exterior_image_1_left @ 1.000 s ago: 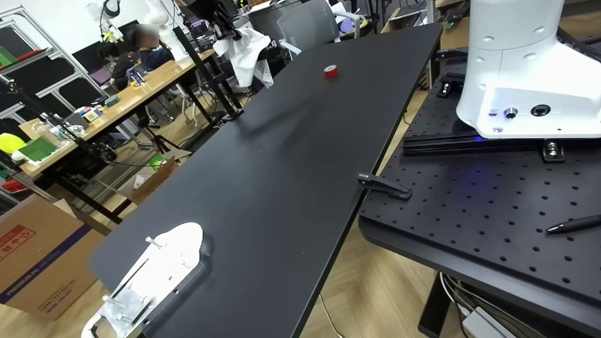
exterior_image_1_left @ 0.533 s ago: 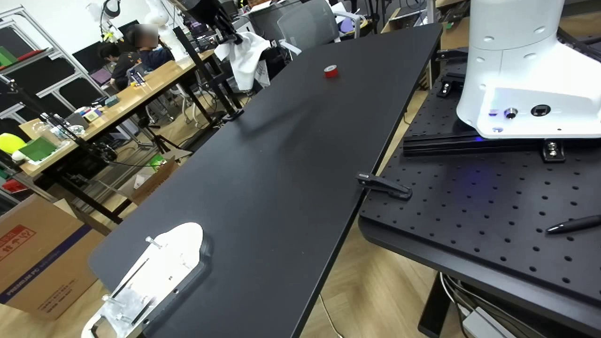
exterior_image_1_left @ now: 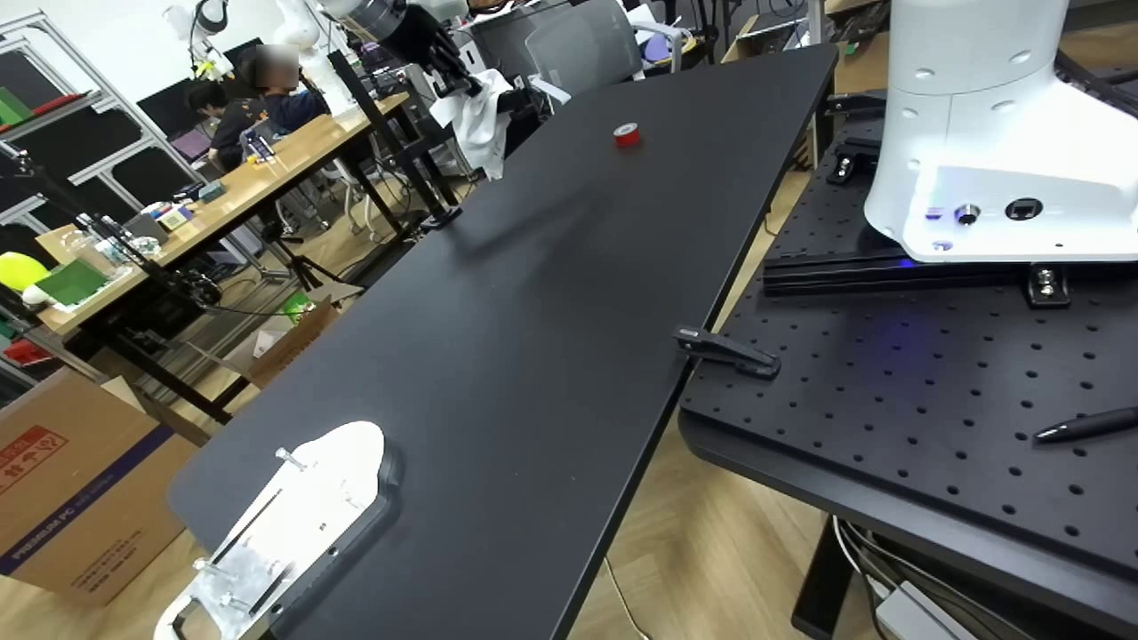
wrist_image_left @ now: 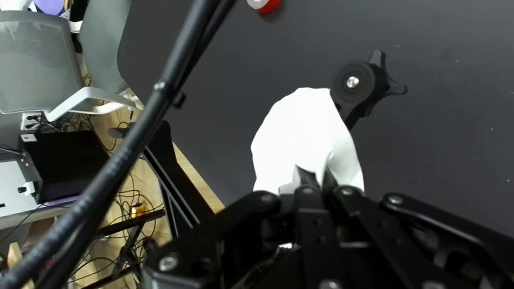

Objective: Hang the cloth on the black stand

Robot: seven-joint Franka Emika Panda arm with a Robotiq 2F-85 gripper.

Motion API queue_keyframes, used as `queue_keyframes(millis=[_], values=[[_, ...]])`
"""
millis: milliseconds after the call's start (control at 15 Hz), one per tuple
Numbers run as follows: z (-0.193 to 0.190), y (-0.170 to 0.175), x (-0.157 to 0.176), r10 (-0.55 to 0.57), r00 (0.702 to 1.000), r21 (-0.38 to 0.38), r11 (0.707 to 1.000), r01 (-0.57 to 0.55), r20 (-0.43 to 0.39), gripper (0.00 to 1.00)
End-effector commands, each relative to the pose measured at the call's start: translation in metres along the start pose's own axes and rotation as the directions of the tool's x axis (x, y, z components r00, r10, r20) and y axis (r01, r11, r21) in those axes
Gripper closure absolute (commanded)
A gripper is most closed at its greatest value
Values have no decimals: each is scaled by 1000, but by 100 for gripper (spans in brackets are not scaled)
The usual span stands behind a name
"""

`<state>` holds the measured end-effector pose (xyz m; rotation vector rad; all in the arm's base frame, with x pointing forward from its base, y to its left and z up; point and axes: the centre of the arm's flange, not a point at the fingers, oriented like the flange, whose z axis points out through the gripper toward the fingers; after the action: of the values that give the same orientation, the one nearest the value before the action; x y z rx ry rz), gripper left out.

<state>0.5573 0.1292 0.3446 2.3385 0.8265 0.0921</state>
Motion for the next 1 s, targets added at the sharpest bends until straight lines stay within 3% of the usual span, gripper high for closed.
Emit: queue_keyframes(millis=[0,400,733,800,933], values=[[15,-2,-1,-30,998,13,999,29,47,99],[30,-9,-1,-93,991,30,995,91,92,99],[25,-7,0,-122,989,26,992,120,81,99],[24,-8,0,-133,988,28,991,131,80,71],[22,-8,1,-150,985,25,989,148,80,64]])
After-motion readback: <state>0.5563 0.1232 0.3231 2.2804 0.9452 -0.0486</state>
